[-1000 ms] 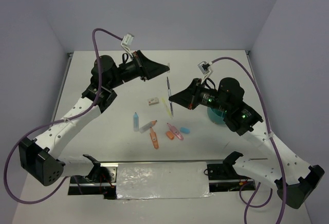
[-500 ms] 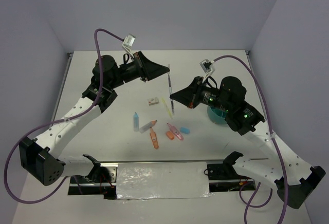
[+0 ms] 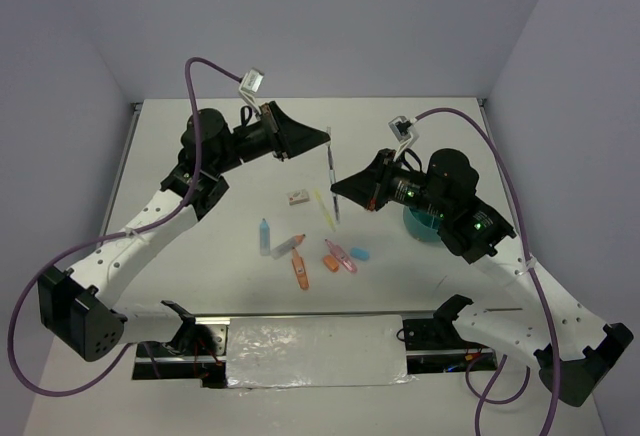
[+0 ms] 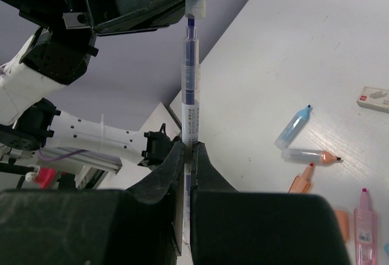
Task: Sort the stationery into containers
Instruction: Close the pen cap on the pen.
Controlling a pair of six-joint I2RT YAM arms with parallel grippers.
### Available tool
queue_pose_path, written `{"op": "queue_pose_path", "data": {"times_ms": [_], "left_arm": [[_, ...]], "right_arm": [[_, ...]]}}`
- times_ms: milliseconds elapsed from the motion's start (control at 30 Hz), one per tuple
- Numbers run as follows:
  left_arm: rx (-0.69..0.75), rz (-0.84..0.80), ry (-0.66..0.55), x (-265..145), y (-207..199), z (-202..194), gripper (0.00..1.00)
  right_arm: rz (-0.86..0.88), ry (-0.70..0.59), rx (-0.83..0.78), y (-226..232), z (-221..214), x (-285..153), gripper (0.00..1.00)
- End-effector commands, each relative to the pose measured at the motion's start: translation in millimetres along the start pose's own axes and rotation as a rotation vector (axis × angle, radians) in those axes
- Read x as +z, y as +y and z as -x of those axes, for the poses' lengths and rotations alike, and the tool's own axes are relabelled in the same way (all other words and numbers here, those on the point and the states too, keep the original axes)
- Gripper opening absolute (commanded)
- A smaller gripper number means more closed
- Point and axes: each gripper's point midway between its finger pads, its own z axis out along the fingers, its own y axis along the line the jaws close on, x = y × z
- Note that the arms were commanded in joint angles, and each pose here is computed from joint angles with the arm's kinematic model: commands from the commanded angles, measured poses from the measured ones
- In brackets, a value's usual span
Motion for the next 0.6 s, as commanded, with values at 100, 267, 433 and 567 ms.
{"op": "queue_pose_path", "data": {"times_ms": [100,267,433,567], "left_arm": [[0.027,-0.053,-0.018,-3,-14,2,0.00],[0.024,-0.055,-0.020,-5,-15,1,0.00],[0.019,-0.064,-0.025,-5,-20,1,0.00],[0.002,-0.072,-0.032,-5,-24,0,0.00]], "right_arm": [[0.021,-0.069,-0.039,18,22,-7,0.00],[0.013,-0.087,-0.039,18,28,-7,0.00],[0.002,-0.116,-0.036,17,36,-4,0.00],[0.009,-0.154,-0.034,18,44,0,0.00]]}}
